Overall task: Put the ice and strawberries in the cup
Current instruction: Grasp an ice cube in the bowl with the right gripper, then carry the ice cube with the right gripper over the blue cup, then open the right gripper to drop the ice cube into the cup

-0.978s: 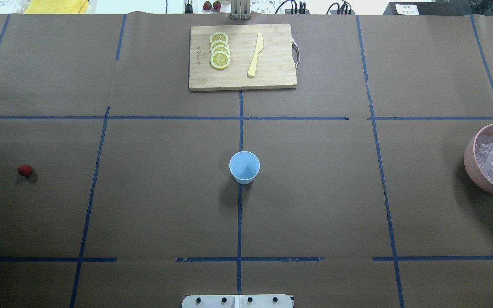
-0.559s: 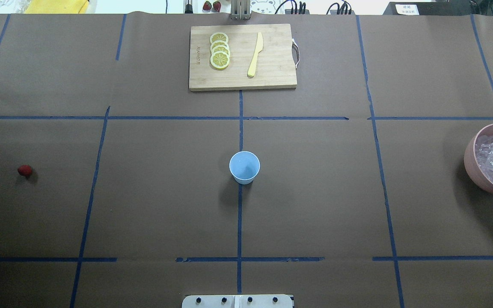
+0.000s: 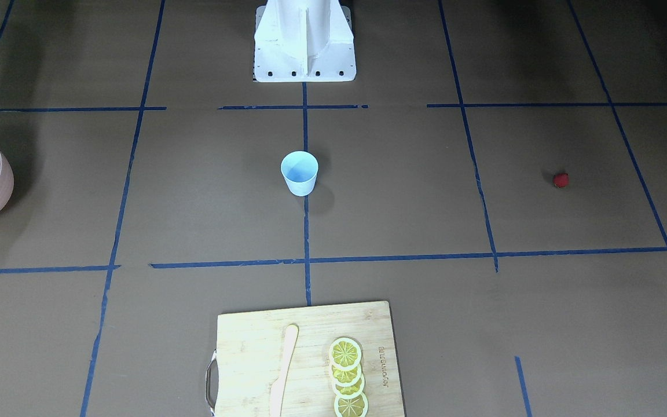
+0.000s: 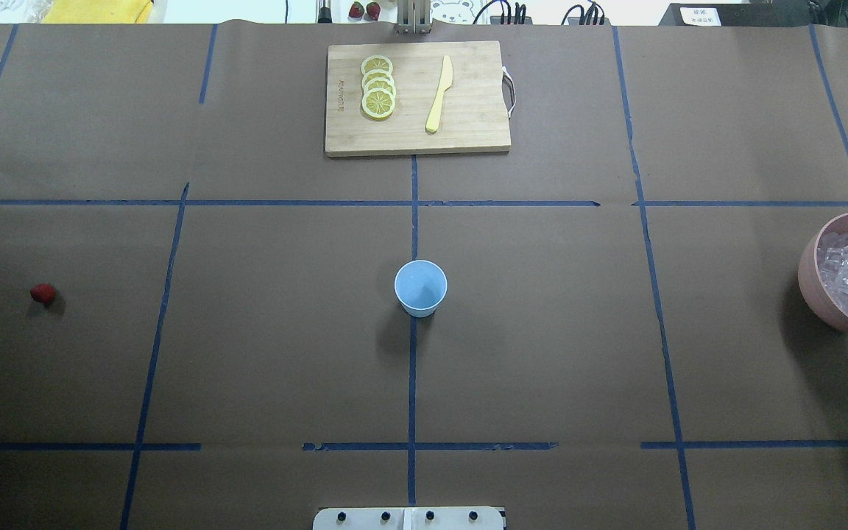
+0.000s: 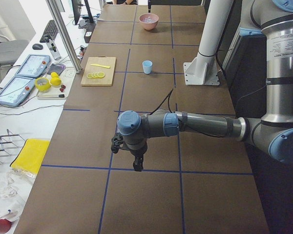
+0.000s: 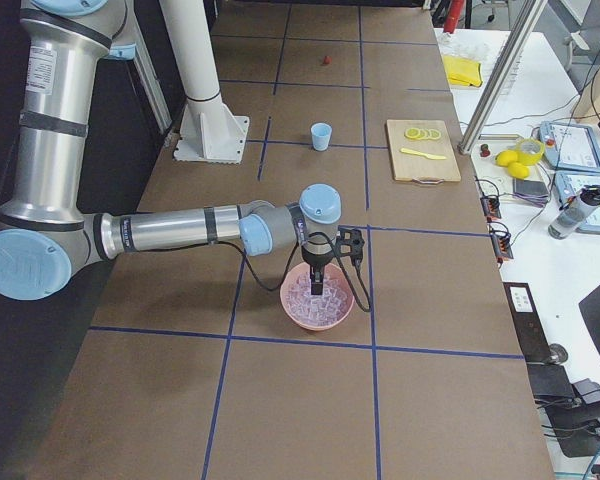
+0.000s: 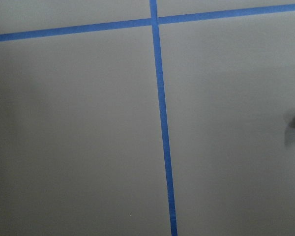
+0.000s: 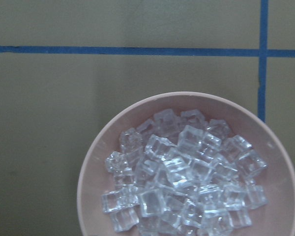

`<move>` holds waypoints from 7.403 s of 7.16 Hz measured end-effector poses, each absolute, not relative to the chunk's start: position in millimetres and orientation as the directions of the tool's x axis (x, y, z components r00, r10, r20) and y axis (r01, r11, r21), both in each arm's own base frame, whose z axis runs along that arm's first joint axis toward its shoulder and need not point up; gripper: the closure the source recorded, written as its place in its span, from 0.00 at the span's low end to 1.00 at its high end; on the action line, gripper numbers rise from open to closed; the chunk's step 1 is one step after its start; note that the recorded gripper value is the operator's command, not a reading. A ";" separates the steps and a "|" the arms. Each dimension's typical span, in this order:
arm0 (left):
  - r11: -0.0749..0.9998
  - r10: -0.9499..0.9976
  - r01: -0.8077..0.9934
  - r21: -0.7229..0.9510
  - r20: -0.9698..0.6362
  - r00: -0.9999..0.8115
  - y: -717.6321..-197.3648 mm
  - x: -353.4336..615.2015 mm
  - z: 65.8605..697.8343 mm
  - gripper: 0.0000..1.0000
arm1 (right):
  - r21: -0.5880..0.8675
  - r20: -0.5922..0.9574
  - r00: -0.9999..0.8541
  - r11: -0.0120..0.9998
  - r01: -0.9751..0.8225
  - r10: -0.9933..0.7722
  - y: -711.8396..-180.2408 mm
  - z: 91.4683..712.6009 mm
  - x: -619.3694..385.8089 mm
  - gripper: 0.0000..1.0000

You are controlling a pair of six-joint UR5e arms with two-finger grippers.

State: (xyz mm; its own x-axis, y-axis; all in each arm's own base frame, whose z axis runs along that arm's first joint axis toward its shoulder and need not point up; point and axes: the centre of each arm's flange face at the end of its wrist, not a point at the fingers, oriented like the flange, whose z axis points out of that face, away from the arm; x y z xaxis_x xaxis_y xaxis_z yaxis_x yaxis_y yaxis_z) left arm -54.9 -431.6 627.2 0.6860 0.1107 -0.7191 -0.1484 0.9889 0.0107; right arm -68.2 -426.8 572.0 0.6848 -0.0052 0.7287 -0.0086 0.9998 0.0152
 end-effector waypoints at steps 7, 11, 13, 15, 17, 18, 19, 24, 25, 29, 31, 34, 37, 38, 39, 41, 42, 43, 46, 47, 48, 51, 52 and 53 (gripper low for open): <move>0.989 0.115 -0.149 0.016 -0.718 0.686 -429.7 -55.1 625.2 0.00 | -0.093 0.696 0.713 0.995 -0.029 0.085 -420.6 602.3 -106.3 0.16; 0.988 0.117 -0.151 0.016 -0.717 0.687 -429.1 -55.2 625.5 0.00 | -0.157 0.677 0.718 0.985 -0.070 0.159 -419.0 607.2 -118.6 0.18; 0.988 0.114 -0.153 0.011 -0.718 0.687 -425.7 -55.3 628.7 0.00 | -0.163 0.672 0.722 0.984 -0.076 0.167 -420.5 607.1 -122.2 0.19; 0.988 0.114 -0.153 0.010 -0.718 0.687 -424.4 -55.3 629.2 0.00 | -0.167 0.670 0.723 0.983 -0.078 0.171 -422.4 608.1 -124.0 0.20; 0.988 0.115 -0.153 0.011 -0.718 0.687 -424.3 -55.3 628.8 0.00 | -0.172 0.668 0.722 0.981 -0.086 0.181 -426.9 607.9 -126.4 0.20; 0.988 0.114 -0.153 0.011 -0.718 0.687 -424.1 -55.3 628.9 0.00 | -0.184 0.661 0.722 0.977 -0.109 0.205 -431.5 607.9 -127.9 0.21; 0.988 0.114 -0.153 0.010 -0.718 0.687 -423.9 -55.3 629.0 0.00 | -0.192 0.649 0.726 0.972 -0.134 0.228 -436.1 608.7 -128.8 0.23; 0.988 0.114 -0.152 0.011 -0.718 0.686 -423.7 -55.3 628.6 0.00 | -0.206 0.634 0.728 0.964 -0.169 0.263 -439.8 609.8 -128.5 0.58; 0.988 0.114 -0.152 0.011 -0.719 0.686 -423.6 -55.2 628.7 0.00 | -0.208 0.634 0.726 0.963 -0.172 0.266 -439.8 609.1 -128.6 0.69; 0.989 0.109 -0.151 0.007 -0.722 0.683 -421.8 -55.0 629.9 0.00 | -0.204 0.639 0.722 0.964 -0.173 0.265 -439.2 604.6 -128.4 0.99; 0.988 0.102 -0.152 -0.004 -0.724 0.683 -415.9 -54.8 635.1 0.00 | -0.186 0.650 0.716 0.966 -0.178 0.257 -437.4 591.7 -126.5 1.00; 0.989 0.106 -0.148 0.005 -0.723 0.682 -415.5 -54.7 629.0 0.00 | -0.137 0.705 0.663 0.965 -0.223 0.253 -426.8 521.8 -122.6 1.00; 0.988 0.132 -0.147 0.041 -0.719 0.683 -416.6 -54.5 609.8 0.00 | -0.118 0.791 0.568 0.967 -0.225 0.228 -436.8 415.9 -186.7 1.00; 0.988 0.141 -0.148 0.054 -0.717 0.683 -417.1 -54.4 604.2 0.00 | -0.153 0.806 0.537 0.964 -0.217 0.249 -436.3 376.4 -234.3 1.00; 0.986 0.154 -0.151 0.069 -0.715 0.682 -417.6 -54.3 598.4 0.00 | -0.200 0.800 0.525 0.954 -0.226 0.291 -431.0 337.3 -286.2 1.00; 0.984 0.174 -0.153 0.095 -0.710 0.682 -417.7 -54.3 586.7 0.00 | -0.276 0.752 0.529 0.916 -0.290 0.394 -414.6 249.0 -393.8 0.99; 0.983 0.178 -0.153 0.099 -0.710 0.682 -417.3 -54.4 584.7 0.00 | -0.306 0.736 0.518 0.897 -0.319 0.435 -406.1 218.9 -430.9 0.99; 0.983 0.180 -0.153 0.102 -0.709 0.682 -415.5 -54.6 583.2 0.00 | -0.327 0.726 0.508 0.883 -0.338 0.463 -401.2 197.6 -459.2 0.97; 0.982 0.183 -0.152 0.108 -0.709 0.682 -397.6 -55.1 576.7 0.00 | -0.321 0.729 0.498 0.877 -0.357 0.470 -414.2 171.5 -517.1 0.89; 0.983 0.183 -0.152 0.108 -0.709 0.682 -394.4 -55.2 576.0 0.00 | -0.319 0.734 0.494 0.879 -0.355 0.466 -418.7 169.2 -529.7 0.87; 0.983 0.183 -0.152 0.108 -0.709 0.682 -393.0 -55.2 575.8 0.00 | -0.318 0.734 0.494 0.879 -0.354 0.465 -423.5 166.1 -541.6 0.79; 0.983 0.183 -0.152 0.107 -0.709 0.682 -392.3 -55.2 575.6 0.00 | -0.310 0.730 0.509 0.885 -0.346 0.455 -416.8 166.2 -561.3 0.40; 0.983 0.183 -0.152 0.107 -0.709 0.682 -392.3 -55.2 575.6 0.00 | -0.302 0.730 0.513 0.886 -0.351 0.452 -414.0 167.8 -564.6 0.37; 0.983 0.183 -0.152 0.107 -0.709 0.682 -392.3 -55.3 575.6 0.00 | -0.298 0.730 0.514 0.886 -0.354 0.451 -413.0 168.3 -565.8 0.37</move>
State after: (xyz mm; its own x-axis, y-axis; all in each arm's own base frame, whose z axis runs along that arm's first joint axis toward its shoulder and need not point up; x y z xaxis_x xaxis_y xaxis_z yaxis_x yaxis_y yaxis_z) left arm -55.3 -392.3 575.6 0.6816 0.1828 -0.7086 -0.1518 0.9826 0.1075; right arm -565.8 -413.0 168.3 0.5137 0.4507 0.7301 -0.3537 0.8865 -0.2984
